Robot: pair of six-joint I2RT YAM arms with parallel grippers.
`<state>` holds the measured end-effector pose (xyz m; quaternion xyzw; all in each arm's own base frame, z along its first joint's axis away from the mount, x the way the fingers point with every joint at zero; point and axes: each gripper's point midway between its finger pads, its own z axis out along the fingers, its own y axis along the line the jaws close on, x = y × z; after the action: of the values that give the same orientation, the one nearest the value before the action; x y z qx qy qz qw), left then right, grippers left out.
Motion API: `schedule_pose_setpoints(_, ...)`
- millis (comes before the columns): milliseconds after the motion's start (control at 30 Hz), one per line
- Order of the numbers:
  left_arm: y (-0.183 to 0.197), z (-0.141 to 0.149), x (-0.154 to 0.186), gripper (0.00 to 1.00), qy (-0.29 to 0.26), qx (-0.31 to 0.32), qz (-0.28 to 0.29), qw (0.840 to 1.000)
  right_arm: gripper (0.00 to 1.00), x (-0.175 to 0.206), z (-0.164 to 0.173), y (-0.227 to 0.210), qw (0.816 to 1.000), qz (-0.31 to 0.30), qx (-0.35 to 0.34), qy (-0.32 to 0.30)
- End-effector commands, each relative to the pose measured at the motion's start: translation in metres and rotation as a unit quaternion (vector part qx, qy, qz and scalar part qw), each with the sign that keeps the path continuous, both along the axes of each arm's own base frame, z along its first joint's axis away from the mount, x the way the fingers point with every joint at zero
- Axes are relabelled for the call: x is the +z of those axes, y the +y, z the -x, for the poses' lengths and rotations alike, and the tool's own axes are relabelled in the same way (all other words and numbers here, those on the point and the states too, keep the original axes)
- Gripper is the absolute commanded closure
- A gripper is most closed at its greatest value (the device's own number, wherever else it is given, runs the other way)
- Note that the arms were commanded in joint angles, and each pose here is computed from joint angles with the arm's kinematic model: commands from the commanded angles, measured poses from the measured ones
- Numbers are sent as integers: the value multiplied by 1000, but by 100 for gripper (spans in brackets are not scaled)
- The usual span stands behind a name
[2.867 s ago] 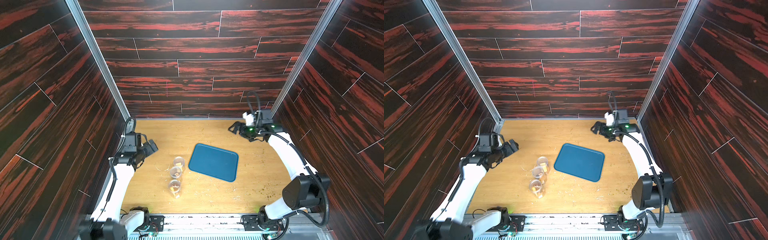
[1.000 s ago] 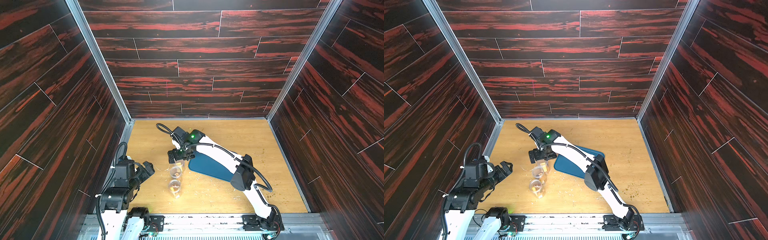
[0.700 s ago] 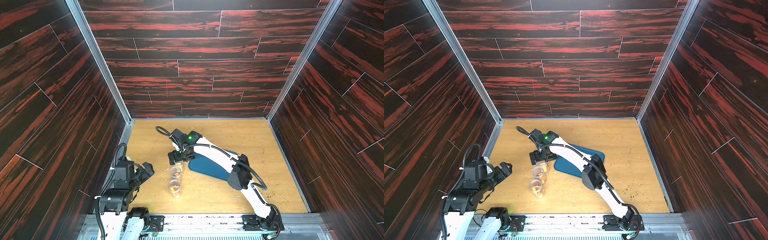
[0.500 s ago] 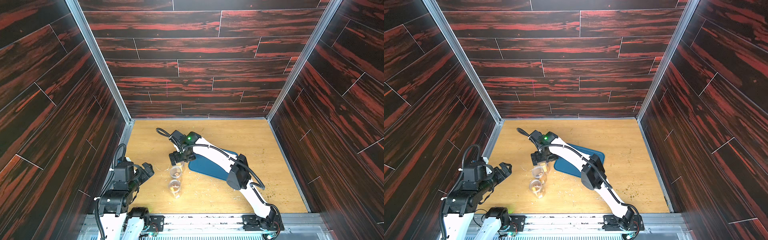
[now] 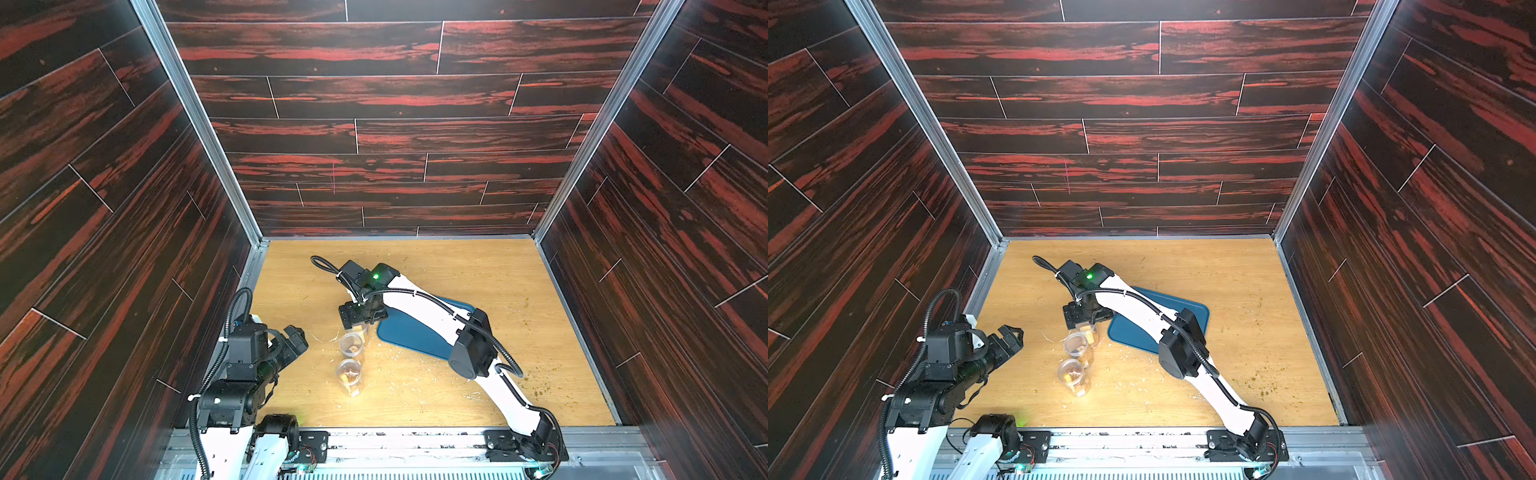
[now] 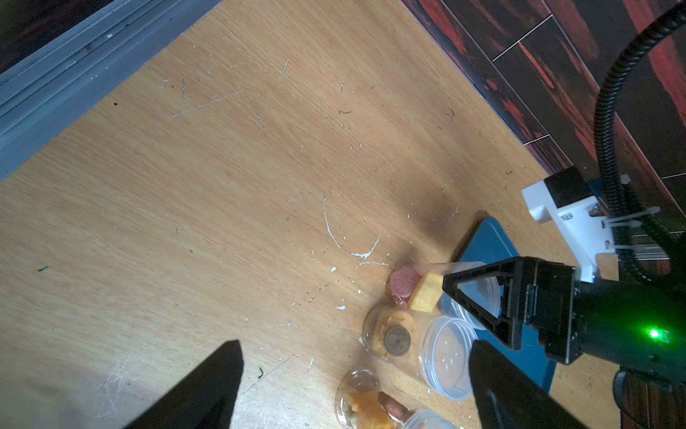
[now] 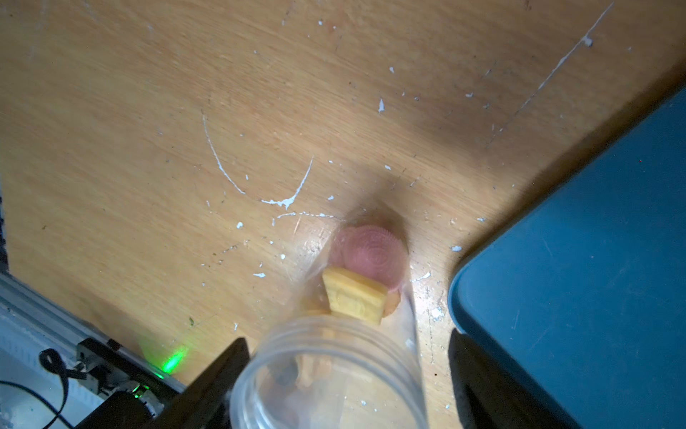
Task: Pour the cookies out of the jar
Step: Pick up the jar from the center of the board.
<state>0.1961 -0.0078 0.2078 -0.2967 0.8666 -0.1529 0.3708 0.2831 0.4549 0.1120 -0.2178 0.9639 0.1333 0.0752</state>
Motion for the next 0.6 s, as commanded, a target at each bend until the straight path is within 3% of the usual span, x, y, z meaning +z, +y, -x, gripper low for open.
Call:
schedule_pose_setpoints(0,2,3,-7,1,15,4,-3,1000,17,-18,0,-6,999,25,-12,15)
schedule_pose_setpoints(233,1,-1,-6,1,14,2,-3,1000,32,-16,-1,-9,999,27,-14,16)
schedule_pose_setpoints(567,1,1,-7,1,11,6,0,1000,36,11,-9,-13,1000,9,-24,-8)
